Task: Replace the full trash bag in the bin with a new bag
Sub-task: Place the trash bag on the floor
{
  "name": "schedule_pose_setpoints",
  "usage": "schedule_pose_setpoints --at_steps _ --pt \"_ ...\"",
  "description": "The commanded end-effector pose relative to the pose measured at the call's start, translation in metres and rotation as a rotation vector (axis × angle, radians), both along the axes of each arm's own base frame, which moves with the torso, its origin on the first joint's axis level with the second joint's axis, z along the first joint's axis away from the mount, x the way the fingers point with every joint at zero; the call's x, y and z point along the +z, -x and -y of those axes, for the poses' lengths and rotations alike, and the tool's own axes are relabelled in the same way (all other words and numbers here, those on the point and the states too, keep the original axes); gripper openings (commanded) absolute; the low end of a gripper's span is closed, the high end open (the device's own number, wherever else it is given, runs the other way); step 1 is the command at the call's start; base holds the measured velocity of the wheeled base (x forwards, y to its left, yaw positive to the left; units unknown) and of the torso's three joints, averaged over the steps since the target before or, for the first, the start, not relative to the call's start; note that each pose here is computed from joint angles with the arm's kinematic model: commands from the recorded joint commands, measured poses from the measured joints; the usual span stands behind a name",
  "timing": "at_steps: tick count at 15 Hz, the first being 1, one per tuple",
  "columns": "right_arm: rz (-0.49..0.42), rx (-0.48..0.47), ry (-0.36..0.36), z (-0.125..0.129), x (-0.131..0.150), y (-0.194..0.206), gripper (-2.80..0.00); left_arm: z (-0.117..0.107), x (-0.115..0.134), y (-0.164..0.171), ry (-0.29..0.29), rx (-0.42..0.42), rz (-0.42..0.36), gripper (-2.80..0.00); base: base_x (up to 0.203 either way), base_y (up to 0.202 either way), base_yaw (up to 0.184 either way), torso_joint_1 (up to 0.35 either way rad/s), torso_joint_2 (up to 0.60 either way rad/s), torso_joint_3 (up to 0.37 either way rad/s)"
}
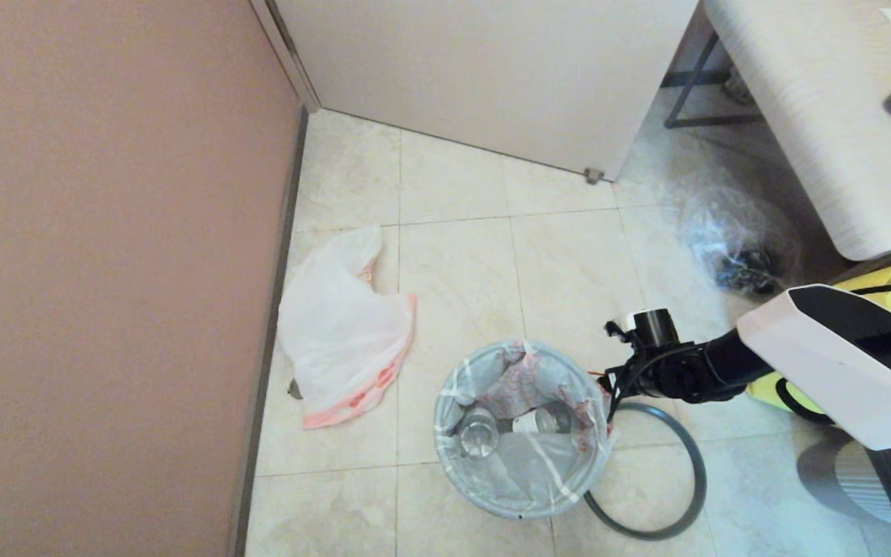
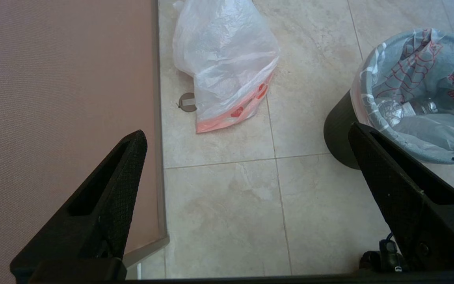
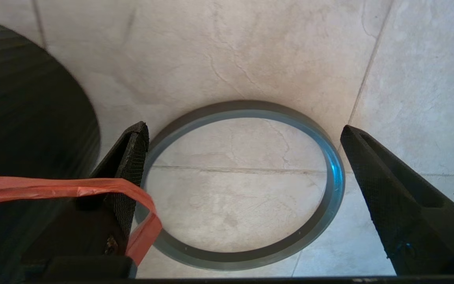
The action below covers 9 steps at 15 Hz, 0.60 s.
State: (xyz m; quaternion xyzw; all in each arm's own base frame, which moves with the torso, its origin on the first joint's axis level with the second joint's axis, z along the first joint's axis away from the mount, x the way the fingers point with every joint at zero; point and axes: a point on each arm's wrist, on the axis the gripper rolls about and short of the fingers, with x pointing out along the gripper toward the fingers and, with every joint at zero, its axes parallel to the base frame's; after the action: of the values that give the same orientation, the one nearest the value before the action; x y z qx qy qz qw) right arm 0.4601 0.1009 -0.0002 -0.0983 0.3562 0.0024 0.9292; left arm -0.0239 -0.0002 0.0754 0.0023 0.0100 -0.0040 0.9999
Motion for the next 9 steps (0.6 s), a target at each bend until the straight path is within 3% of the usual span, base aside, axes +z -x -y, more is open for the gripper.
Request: schedule_pose_setpoints --at_steps 1,2,9 --pt "0.013 0.001 -0.003 -0.002 0.006 0.001 0.0 0.0 0.0 0.0 0.0 0.0 -0.001 0.0 0.0 0.0 0.0 0.0 0.0 0.0" --pt "0.017 0.003 -0.004 -0.002 0.011 0.003 -2.8 0.0 0.0 0.0 0.0 0.0 -0.001 0.0 0.0 0.0 0.0 0.0 0.0 0.0" --pt "0.007 0.02 -0.028 -0.013 0.031 0.027 -2.8 0.0 0.0 0.0 0.0 0.0 -0.001 0.0 0.0 0.0 0.0 0.0 0.0 0.0"
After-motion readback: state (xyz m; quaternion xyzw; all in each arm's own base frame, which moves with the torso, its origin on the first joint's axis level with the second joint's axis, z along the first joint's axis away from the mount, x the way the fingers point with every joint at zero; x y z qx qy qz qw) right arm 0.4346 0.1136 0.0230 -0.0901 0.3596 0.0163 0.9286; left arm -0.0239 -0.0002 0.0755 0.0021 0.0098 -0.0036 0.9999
